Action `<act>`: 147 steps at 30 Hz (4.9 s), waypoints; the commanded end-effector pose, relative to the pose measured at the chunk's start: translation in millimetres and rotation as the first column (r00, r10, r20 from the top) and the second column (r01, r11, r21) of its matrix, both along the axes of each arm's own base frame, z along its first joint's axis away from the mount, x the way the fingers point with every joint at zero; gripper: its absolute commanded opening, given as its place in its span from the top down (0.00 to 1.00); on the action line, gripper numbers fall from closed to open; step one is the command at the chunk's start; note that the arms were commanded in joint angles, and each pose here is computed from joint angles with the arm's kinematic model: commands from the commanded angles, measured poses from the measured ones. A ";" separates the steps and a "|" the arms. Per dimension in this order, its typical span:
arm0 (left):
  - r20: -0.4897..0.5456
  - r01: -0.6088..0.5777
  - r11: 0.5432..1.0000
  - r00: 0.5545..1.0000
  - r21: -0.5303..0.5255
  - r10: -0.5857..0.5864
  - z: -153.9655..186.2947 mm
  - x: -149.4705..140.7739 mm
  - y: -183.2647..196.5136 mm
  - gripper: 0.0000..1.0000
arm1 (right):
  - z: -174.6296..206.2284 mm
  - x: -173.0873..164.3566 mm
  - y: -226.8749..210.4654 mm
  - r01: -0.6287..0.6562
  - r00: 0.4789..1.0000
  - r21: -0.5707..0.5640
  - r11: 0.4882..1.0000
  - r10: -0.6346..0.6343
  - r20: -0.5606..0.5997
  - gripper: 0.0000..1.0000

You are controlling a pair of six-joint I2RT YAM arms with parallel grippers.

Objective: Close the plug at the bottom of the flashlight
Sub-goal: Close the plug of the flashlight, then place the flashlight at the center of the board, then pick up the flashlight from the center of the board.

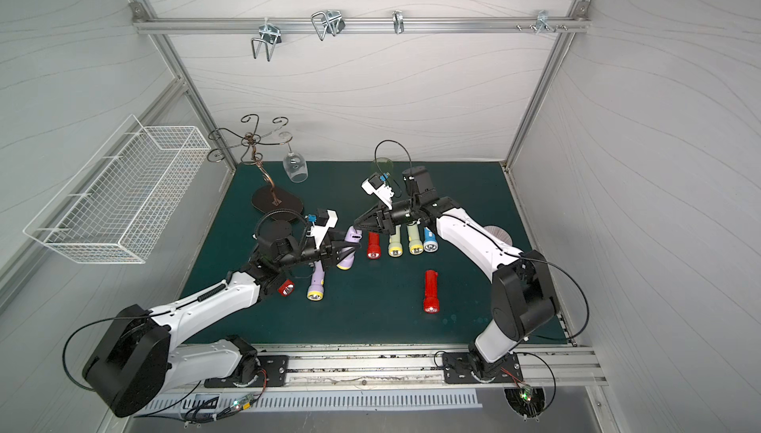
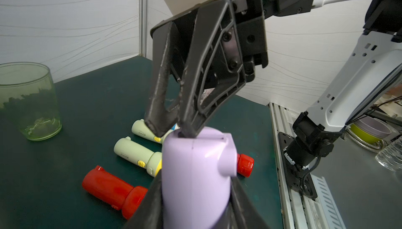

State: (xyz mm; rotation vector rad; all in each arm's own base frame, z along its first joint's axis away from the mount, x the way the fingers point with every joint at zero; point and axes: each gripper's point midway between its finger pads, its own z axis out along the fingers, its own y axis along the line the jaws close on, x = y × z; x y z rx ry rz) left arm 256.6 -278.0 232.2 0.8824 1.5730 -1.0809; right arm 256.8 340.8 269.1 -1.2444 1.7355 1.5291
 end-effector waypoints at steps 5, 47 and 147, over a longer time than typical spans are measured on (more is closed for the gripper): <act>0.302 0.129 0.985 0.949 -0.118 -0.088 72.3 -26.7 -7.2 1.00 | -9.5 16.4 -4.4 0.126 0.991 -0.099 0.987 -0.121 0.055 0.76; -0.484 -0.479 0.602 0.358 0.639 0.798 -129.2 121.1 43.5 1.00 | -46.1 71.8 -159.3 0.861 0.499 -0.285 0.420 -0.806 0.319 0.01; -0.280 -0.284 0.366 0.300 0.886 0.912 -208.5 40.8 117.7 0.81 | -65.0 79.4 -156.4 0.853 0.505 -0.337 0.399 -0.795 0.337 0.01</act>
